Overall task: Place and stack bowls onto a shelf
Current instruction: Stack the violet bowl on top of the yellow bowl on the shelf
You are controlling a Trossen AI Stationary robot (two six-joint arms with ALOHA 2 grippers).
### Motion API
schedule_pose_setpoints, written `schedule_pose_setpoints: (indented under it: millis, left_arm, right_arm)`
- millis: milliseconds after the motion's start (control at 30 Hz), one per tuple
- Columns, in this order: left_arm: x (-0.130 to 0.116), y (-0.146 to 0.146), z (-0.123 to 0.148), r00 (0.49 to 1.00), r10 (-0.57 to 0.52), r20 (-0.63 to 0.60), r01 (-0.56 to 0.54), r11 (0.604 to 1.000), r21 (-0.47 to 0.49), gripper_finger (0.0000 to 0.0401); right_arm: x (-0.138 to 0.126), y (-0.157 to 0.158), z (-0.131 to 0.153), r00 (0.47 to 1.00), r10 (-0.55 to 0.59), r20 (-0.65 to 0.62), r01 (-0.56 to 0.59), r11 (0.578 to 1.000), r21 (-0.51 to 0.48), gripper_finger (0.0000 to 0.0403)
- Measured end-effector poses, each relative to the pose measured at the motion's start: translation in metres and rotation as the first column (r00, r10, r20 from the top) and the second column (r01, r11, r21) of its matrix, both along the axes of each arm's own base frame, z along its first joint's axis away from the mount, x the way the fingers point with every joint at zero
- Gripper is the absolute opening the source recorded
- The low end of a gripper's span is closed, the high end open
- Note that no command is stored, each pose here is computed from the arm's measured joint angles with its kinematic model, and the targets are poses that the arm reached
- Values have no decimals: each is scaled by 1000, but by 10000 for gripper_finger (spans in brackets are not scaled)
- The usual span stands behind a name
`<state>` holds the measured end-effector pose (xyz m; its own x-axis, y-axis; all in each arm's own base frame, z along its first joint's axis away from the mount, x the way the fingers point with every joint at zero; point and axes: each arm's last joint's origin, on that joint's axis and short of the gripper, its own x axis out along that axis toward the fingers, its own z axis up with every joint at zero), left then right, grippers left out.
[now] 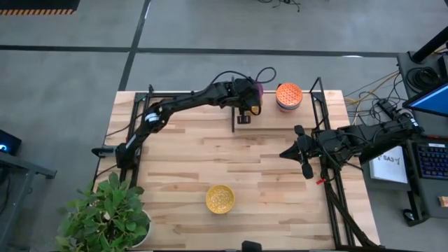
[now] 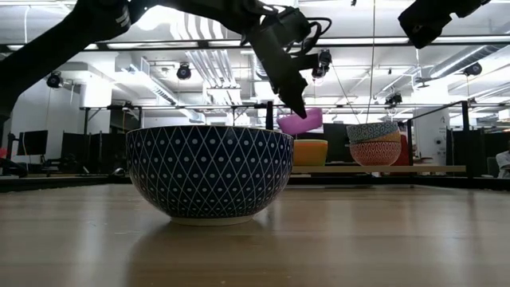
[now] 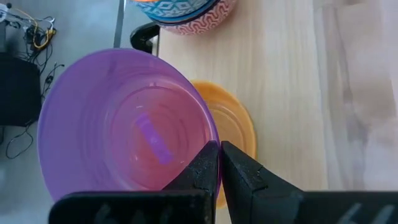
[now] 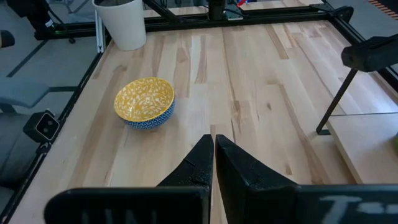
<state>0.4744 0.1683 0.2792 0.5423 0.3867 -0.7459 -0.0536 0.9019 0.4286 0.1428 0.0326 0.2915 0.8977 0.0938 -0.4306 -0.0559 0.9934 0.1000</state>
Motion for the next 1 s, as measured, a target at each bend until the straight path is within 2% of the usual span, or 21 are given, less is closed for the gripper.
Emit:
schedule_pose_setpoints:
  millis: [267, 733, 1000]
  left_arm:
    - [0, 1, -1, 1000, 3, 5, -3, 1000, 0, 5]
    - [0, 0, -1, 1000, 22, 16, -22, 1000, -15, 92]
    - [1, 1, 0, 997, 59, 44, -57, 998, -39, 90]
  right_arm:
    - [0, 0, 0, 1000, 0, 0, 0, 1000, 0, 9]
    - [0, 0, 0, 1000, 0, -1, 0, 1000, -1, 9]
    - [0, 0, 0, 1000, 1, -1, -1, 1000, -3, 9]
